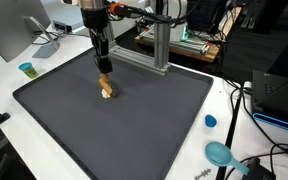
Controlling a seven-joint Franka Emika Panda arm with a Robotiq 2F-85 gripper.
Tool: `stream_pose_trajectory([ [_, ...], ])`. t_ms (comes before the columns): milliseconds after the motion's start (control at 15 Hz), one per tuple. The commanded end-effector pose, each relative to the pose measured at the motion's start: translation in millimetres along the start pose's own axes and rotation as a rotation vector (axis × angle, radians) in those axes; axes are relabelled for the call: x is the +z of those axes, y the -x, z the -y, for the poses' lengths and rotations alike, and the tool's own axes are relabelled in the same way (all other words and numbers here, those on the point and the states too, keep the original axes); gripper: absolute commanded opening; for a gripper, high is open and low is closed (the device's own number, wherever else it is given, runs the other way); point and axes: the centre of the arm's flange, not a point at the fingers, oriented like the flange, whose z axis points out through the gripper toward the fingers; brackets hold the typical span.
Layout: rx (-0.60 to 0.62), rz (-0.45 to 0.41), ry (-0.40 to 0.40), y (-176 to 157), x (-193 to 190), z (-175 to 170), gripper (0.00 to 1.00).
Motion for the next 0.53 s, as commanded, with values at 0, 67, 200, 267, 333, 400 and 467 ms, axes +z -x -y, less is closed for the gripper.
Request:
stream_pose_trajectory([
  [0, 0.044, -0.057, 0.007, -15.7, 12.2, 7.4, 0.21],
  [67, 0.051, -0.063, 0.007, -17.9, 12.0, 7.4, 0.21],
  [200, 0.064, -0.069, 0.014, -21.4, 15.6, 7.3, 0.21],
  [267, 0.067, -0.068, 0.018, -22.7, 17.7, 7.4, 0.21],
  [333, 0.066, -0.065, 0.022, -23.7, 20.4, 7.9, 0.21],
  [400, 0.066, -0.061, 0.026, -24.4, 22.7, 8.3, 0.21],
  [467, 0.067, -0.062, 0.029, -25.5, 24.8, 8.7, 0.21],
])
